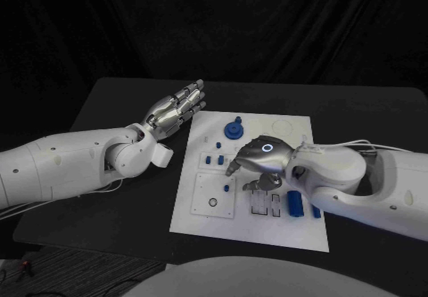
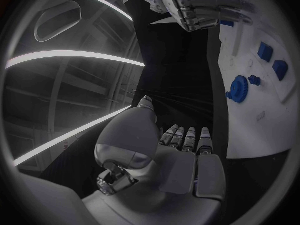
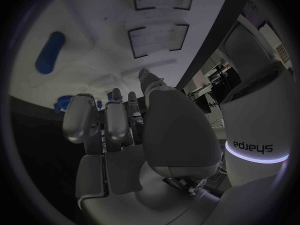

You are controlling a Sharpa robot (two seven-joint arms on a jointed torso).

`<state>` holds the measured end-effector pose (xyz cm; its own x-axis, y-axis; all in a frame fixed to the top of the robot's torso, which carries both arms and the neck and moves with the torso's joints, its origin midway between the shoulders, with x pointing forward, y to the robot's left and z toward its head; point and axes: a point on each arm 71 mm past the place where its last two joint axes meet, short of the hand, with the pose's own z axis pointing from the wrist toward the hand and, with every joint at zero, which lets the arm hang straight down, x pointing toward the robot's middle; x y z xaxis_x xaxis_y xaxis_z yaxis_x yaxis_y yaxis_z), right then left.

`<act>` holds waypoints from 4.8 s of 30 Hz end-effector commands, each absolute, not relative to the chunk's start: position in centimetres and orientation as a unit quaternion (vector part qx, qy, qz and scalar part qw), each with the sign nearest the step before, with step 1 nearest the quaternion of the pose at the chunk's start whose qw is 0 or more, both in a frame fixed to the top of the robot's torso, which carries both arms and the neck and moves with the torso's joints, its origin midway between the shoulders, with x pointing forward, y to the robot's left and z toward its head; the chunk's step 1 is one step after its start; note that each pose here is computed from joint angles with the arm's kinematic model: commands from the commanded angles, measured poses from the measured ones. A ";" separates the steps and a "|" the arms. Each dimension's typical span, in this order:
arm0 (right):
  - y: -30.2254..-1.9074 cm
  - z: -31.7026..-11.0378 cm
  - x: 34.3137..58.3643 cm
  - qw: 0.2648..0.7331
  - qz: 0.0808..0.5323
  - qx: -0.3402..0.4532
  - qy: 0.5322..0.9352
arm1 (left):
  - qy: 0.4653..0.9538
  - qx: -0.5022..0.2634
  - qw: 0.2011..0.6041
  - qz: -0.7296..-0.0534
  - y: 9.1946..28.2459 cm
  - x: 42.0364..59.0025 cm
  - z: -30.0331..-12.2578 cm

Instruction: Assemble the parts on the task board

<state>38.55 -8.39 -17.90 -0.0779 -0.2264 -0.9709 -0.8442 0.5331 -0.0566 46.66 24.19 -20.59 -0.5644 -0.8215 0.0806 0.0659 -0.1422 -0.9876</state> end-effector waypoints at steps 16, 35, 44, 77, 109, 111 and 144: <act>-20.0 -12.5 42.7 0.606 0.214 -0.203 0.739 | 0.564 -0.331 0.323 -0.684 24.4 46.5 -20.7; -20.9 -15.9 42.4 0.581 0.210 -0.187 0.764 | 0.571 -0.336 0.319 -0.678 24.5 46.4 -21.3; -19.6 -18.0 41.9 0.562 0.235 -0.197 0.768 | 0.573 -0.337 0.313 -0.678 24.5 46.4 -21.5; -17.4 -18.9 41.6 0.553 0.260 -0.219 0.760 | 0.581 -0.340 0.302 -0.675 24.3 46.3 -21.9; -17.2 -12.6 40.4 0.602 0.278 -0.212 0.718 | 0.586 -0.343 0.301 -0.669 24.5 46.3 -22.1; -16.5 -11.9 40.0 0.597 0.286 -0.218 0.717 | 0.586 -0.343 0.301 -0.669 24.4 46.4 -22.1; -3.6 -17.5 36.2 0.507 0.349 -0.396 0.681 | 0.566 -0.336 0.321 -0.680 23.9 46.3 -21.7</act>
<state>36.24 -3.65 -17.42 -0.2270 -0.1560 -0.9613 -0.8770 0.4619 0.1321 46.40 24.06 -21.87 -0.5658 -0.8193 0.0933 0.0364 -0.1378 -0.9898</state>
